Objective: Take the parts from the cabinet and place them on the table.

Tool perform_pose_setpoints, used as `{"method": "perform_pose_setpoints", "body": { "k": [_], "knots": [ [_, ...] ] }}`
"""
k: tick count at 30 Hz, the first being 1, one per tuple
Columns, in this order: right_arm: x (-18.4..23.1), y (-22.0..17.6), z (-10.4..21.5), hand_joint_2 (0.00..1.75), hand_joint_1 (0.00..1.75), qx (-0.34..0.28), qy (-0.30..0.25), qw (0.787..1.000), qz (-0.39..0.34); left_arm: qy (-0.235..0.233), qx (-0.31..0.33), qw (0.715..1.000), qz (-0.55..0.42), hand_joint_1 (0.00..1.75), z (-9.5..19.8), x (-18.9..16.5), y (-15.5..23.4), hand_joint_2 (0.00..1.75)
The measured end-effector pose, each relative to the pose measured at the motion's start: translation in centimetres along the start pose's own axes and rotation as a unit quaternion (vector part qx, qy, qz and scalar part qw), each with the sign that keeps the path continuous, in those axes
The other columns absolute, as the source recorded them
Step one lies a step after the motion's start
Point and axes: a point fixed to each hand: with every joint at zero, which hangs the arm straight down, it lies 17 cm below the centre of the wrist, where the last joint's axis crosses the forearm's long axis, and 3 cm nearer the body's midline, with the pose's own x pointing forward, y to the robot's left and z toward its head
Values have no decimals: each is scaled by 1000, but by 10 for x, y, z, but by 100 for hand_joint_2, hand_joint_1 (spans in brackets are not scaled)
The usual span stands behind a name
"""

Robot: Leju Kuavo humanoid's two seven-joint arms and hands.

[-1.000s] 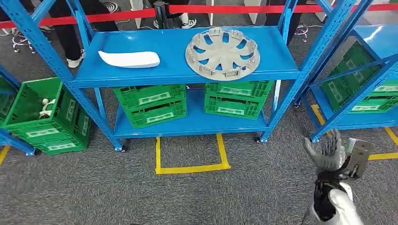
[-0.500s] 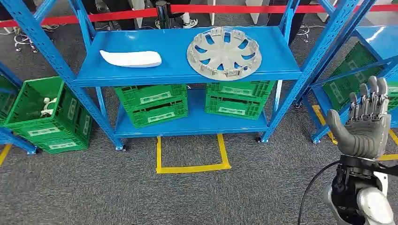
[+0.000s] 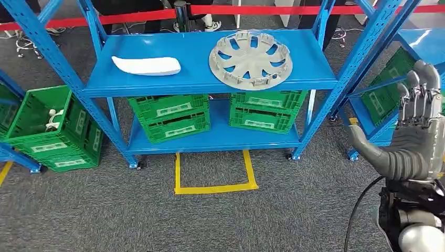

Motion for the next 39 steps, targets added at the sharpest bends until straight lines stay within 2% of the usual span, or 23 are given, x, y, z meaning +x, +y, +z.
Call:
{"method": "perform_pose_setpoints", "body": {
  "k": [15,39],
  "knots": [
    [2,20,9,175,0,28,1,999,-47,-3,-3,1000,3,0,0,1,-1,0],
    [4,35,11,175,0,54,1,997,-58,-5,-15,1000,3,0,1,3,-5,0]
  ]
}}
